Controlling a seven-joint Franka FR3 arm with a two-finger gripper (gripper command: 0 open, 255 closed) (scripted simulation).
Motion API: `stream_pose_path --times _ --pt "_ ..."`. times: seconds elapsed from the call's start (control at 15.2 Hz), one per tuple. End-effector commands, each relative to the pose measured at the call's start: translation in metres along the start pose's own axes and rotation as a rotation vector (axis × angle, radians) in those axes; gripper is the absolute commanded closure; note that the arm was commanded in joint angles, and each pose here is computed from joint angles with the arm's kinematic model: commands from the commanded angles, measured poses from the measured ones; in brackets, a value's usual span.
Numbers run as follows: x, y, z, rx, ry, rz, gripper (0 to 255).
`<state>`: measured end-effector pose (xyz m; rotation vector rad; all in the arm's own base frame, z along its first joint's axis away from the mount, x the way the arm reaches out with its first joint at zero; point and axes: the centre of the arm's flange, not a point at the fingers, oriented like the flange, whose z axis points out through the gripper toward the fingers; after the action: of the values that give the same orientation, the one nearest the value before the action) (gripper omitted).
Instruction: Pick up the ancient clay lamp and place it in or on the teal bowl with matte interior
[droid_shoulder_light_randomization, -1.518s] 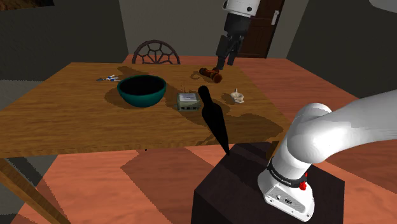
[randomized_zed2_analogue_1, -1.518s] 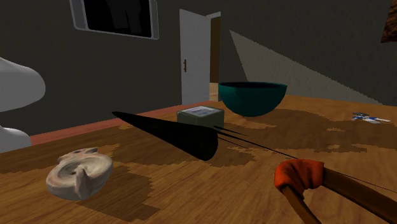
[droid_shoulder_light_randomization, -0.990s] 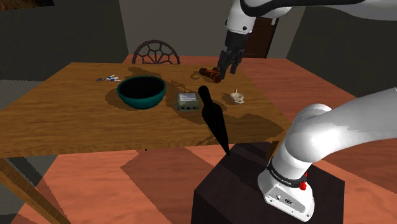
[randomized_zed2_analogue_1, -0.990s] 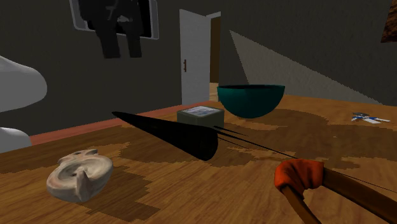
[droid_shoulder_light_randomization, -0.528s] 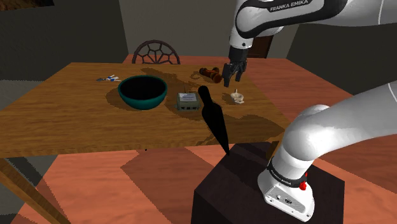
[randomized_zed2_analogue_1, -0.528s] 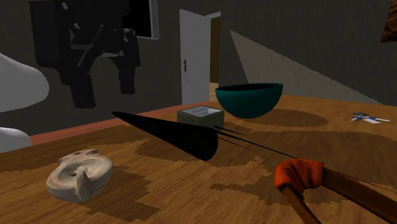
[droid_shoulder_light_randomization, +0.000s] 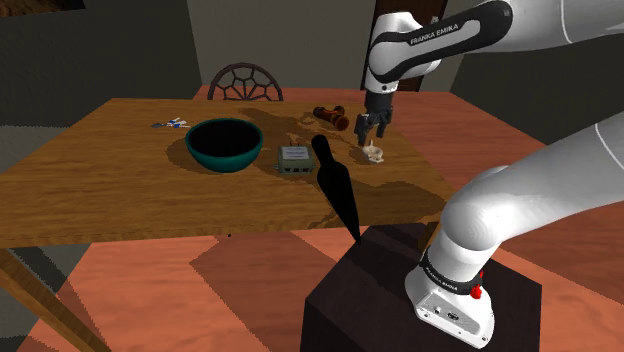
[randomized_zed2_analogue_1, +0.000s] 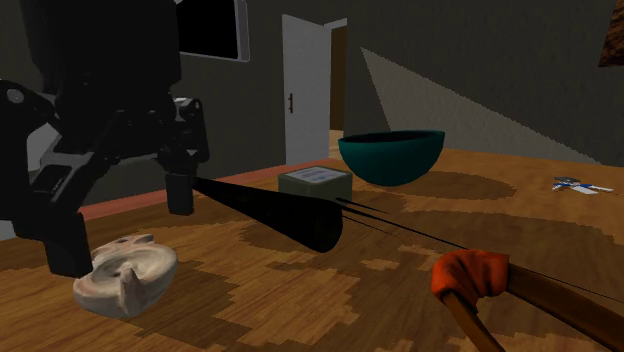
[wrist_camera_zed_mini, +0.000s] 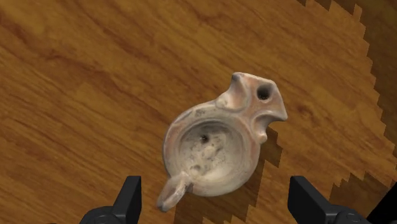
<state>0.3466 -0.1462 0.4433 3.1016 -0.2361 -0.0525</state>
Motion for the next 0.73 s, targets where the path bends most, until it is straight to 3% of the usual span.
stream_pose_path --times 0.0,0.2,0.66 --pt "0.001 0.000 0.010 -0.001 0.000 0.001 0" --pt "0.001 0.000 0.029 -0.001 0.000 0.001 0" --pt "0.001 0.000 0.029 -0.001 0.000 0.001 0"
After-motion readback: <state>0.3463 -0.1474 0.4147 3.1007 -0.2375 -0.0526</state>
